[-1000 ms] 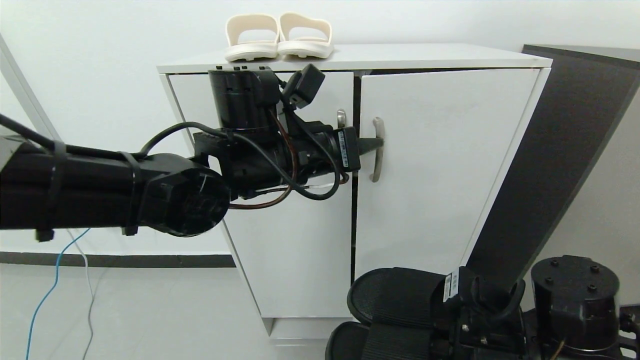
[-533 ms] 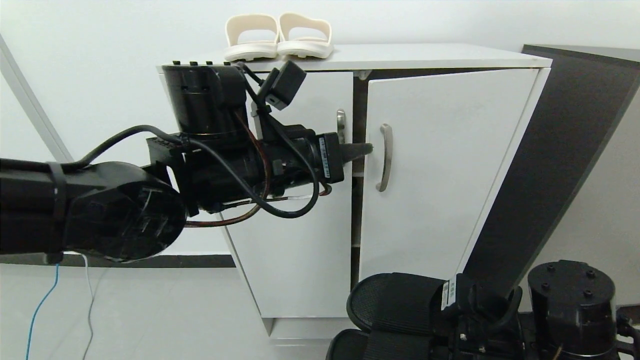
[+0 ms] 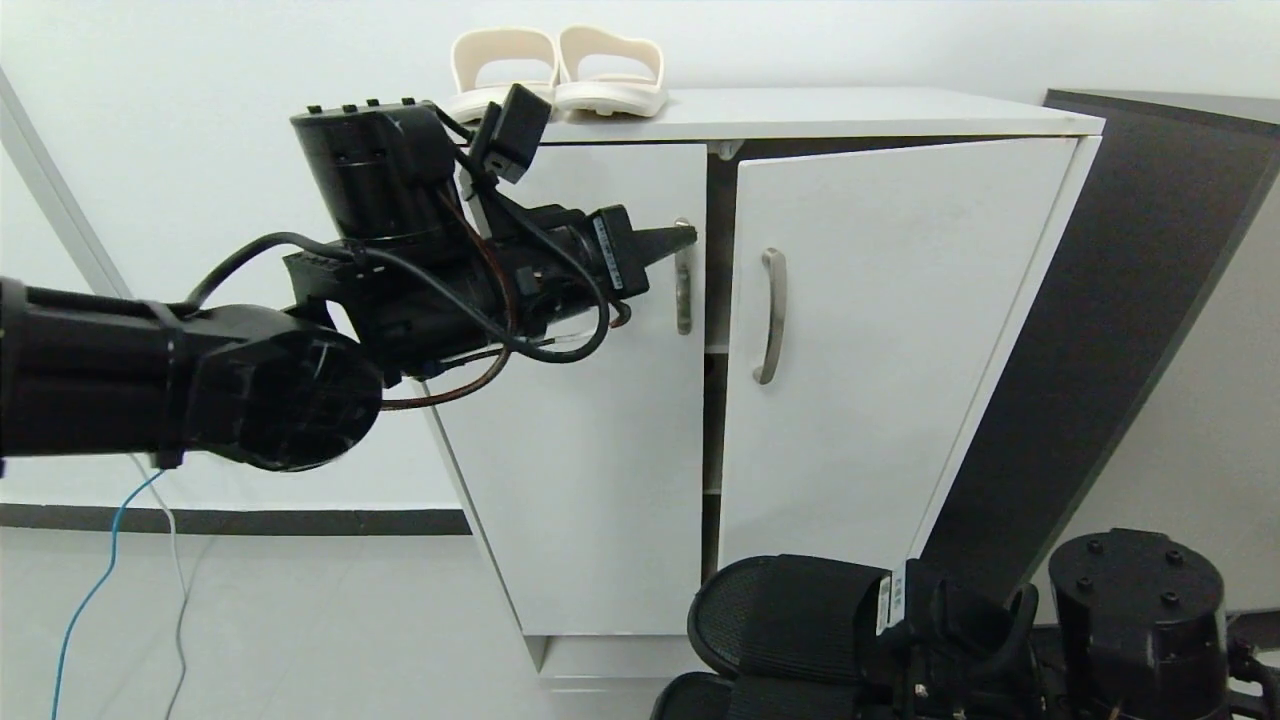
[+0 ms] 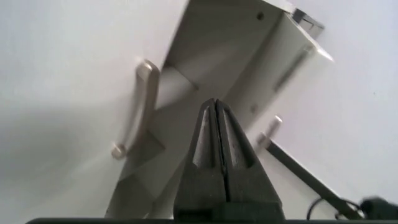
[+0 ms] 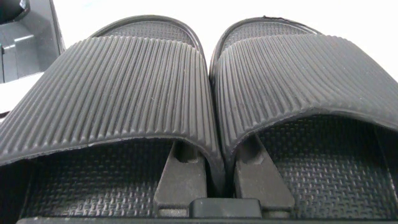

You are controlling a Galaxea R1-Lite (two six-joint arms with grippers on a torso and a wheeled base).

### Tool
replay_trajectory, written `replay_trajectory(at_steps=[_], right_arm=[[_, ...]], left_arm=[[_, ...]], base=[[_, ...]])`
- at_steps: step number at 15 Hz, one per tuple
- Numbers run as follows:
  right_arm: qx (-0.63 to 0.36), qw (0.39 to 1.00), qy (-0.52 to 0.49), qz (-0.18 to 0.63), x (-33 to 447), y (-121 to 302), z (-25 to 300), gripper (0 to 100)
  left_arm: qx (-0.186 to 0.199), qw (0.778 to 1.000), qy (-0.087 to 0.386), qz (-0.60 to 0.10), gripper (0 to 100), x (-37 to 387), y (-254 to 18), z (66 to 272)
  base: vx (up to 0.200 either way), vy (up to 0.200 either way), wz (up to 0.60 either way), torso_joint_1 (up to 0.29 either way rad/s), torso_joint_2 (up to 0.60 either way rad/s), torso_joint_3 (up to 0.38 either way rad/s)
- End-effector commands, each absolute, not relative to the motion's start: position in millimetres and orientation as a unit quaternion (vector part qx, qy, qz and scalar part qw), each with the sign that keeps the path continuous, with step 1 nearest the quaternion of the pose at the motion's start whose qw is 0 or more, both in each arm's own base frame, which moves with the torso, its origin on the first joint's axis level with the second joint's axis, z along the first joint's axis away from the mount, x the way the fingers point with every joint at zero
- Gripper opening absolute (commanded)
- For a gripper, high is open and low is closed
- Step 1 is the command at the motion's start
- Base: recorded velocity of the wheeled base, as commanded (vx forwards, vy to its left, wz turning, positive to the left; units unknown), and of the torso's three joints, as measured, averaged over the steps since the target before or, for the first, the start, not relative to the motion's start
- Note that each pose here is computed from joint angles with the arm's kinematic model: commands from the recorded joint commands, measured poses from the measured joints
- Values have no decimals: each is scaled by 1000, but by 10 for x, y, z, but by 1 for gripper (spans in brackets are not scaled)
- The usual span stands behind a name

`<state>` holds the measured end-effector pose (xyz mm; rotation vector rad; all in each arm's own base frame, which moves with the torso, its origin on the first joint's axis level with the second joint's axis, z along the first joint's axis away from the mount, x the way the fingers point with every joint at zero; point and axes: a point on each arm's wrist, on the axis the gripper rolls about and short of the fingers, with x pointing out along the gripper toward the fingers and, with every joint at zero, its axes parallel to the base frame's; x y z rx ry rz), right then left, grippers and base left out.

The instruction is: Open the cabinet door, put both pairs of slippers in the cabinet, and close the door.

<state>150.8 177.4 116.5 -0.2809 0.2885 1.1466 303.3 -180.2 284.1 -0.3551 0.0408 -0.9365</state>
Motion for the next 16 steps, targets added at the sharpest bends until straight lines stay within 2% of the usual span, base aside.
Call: replay_trajectory(at_steps=[1,4,8,11,16], right_arm=[[-133,819,139,540,1497,1773,1148,0],[-135,818,144,541,1503,1785,1123,0],[-143,814,142,545,1491,1788,1106,0],[-144,813,145,545,1483,1785,1093,0],[-145,812,146,547,1479,1796,1084,0]], left_arm=[[-171,876,29,-450,0,3211,-1936,2732],[-173,873,29,-455,0,3151,-2086,2733],[-172,874,36,-454,0,3153,-2094,2685],[-170,870,44,-460,0,2984,-2129,2660],[-166,847,29,-504,0,2627,-2338,2721]], base=[[0,0,0,0,0,0],[0,0,0,0,0,0],[0,0,0,0,0,0],[-200,0,0,4,7,2],[-200,0,0,3,3,3]])
